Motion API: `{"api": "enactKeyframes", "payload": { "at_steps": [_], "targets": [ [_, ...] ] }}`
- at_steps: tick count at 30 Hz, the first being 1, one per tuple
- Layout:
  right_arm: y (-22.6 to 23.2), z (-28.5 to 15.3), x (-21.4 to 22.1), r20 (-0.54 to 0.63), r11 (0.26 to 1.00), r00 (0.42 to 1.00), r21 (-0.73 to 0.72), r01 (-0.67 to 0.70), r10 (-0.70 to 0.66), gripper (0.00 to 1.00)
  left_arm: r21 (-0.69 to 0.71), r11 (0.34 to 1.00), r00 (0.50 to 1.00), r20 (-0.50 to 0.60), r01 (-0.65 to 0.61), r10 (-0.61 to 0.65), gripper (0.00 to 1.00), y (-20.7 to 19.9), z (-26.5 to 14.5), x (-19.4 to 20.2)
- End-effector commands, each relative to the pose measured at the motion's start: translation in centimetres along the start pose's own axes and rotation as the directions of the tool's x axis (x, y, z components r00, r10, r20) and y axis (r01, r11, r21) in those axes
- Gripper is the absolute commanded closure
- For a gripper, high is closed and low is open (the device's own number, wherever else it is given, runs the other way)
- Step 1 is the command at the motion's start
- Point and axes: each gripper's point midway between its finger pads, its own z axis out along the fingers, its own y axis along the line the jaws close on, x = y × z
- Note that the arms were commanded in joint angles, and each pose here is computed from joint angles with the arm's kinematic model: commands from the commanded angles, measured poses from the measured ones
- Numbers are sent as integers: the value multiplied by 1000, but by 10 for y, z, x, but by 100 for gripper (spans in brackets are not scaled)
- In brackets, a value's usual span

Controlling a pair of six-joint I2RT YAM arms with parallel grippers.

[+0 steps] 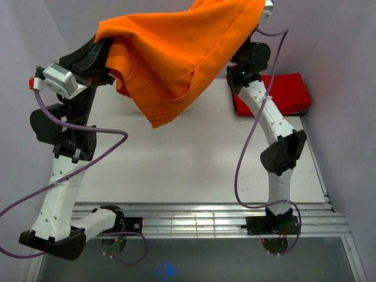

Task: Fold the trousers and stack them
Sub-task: Move the trousers to the center of the board

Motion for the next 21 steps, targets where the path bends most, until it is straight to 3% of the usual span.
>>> {"api": "enactKeyframes", "payload": {
  "at_steps": [1, 2, 3, 5, 6, 9, 13, 14, 15, 19, 20, 21],
  "targets": [
    [-7, 7, -128, 254, 998, 965, -25, -60, 65, 11, -155, 983, 995, 13, -94, 97, 100, 28, -9, -11],
    [-7, 4, -133, 260, 999, 965, -31, -37, 44, 11, -174, 979, 994, -4, -110, 111, 100, 32, -11, -6],
    [-14, 1, -165, 309, 999, 951, -30, -14, 23, 11, -212, 971, 994, -24, -113, 110, 100, 39, -14, 2],
    [-19, -7, -161, 282, 997, 957, -27, 70, -60, 11, -232, 965, 992, -49, -125, 117, 100, 43, -16, 12],
    [-26, -10, -185, 308, 996, 948, -24, 88, -76, 11, -238, 963, 991, -57, -128, 117, 100, 44, -17, 17],
    [-39, -16, -202, 304, 986, 941, -30, 165, -148, 14, -244, 962, 990, -96, -126, 105, 100, 46, -19, 37],
    [-51, -47, -194, 218, 951, 933, -52, 303, -286, 26, -215, 966, 977, -186, -145, 106, 100, 41, -32, 71],
    [-60, -59, -215, 219, 934, 916, -48, 355, -337, 29, -205, 969, 965, -248, -139, 87, 100, 37, -45, 95],
    [-56, -87, -167, 121, 914, 920, -122, 387, -374, 33, -190, 972, 959, -271, -142, 87, 100, 32, -53, 99],
    [-71, -183, -113, -62, 836, 861, -283, 471, -506, 54, -20, 997, 888, -457, -78, 60, 100, -12, -116, 153],
    [-79, -207, -118, -91, 820, 842, -304, 485, -532, 57, 22, 999, 832, -554, -28, 36, 100, -28, -148, 184],
    [-75, -231, -102, -110, 783, 816, -379, 493, -567, 61, 27, 1000, 806, -591, -8, 22, 100, -34, -163, 192]
  ]
}}
